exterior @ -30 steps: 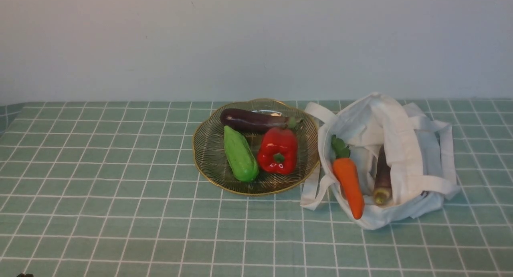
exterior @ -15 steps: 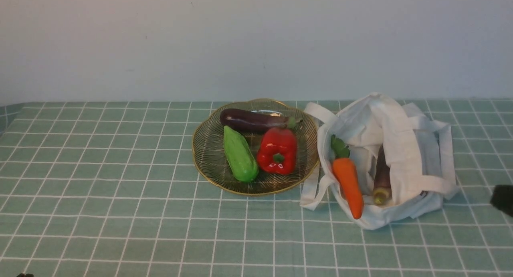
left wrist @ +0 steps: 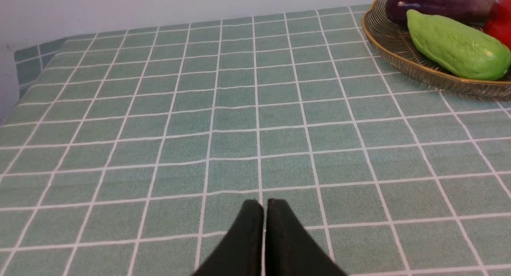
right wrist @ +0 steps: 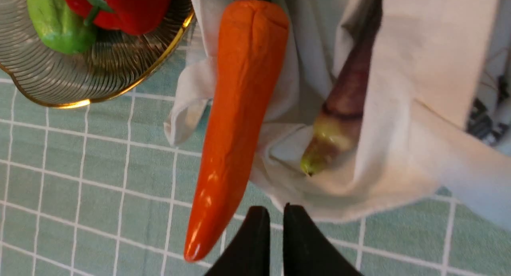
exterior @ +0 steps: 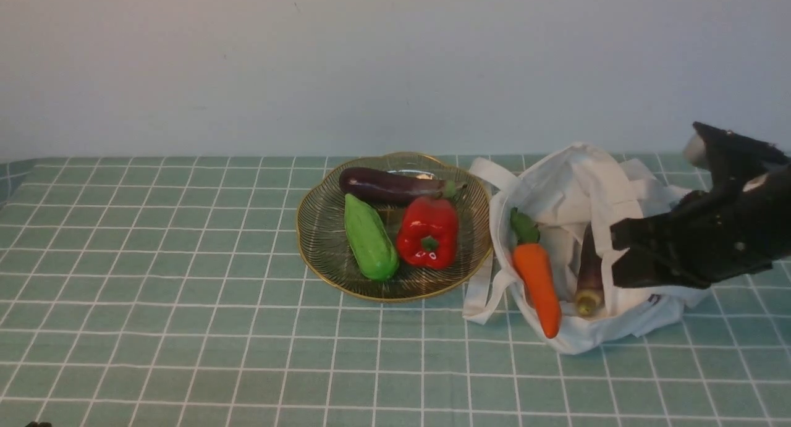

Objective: Take vegetables from cloth bag on blue coffee tablecloth place on plate.
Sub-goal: 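Reach into the white cloth bag and grasp a vegetable inside with the right gripper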

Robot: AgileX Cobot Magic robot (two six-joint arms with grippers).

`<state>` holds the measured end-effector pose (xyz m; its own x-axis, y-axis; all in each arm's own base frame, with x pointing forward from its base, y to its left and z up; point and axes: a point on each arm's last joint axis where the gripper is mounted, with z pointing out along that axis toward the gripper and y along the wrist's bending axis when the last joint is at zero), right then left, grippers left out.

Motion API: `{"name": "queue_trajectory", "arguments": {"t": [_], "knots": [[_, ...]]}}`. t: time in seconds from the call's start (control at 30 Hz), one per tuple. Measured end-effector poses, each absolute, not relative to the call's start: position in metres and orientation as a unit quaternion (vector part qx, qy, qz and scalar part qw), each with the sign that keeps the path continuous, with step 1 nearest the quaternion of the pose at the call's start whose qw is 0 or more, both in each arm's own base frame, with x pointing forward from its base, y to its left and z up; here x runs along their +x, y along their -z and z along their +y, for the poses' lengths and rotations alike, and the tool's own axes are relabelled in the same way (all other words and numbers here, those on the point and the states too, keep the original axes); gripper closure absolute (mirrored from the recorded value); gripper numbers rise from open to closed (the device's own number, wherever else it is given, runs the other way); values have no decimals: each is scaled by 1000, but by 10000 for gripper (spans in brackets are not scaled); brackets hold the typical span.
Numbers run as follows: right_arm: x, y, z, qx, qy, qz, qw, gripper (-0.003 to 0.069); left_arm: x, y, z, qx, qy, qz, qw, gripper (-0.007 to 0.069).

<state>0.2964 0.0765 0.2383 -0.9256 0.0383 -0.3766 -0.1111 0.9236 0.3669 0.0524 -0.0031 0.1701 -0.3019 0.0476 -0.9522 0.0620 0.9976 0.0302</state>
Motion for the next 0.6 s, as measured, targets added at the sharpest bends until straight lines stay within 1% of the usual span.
{"name": "queue_trajectory", "arguments": {"t": [0.07,0.17,0.2,0.23,0.47,0.6], "knots": [[305,-232,81,-21,-194,963,186,581,52,-170,-3,34,6,807,590,630],[320,-221,91,-21,-195,962,188,518,52,-170,-3,34,6,807,590,630],[321,-220,91,-20,-195,963,187,513,52,-170,-3,34,6,807,590,630],[328,-213,94,-15,-194,962,191,470,52,-170,-3,34,6,807,590,630],[342,-186,93,2,-176,965,194,271,52,-170,-3,34,6,807,590,630],[344,-179,91,18,-165,969,184,186,52,-170,-3,34,6,807,590,630]]}}
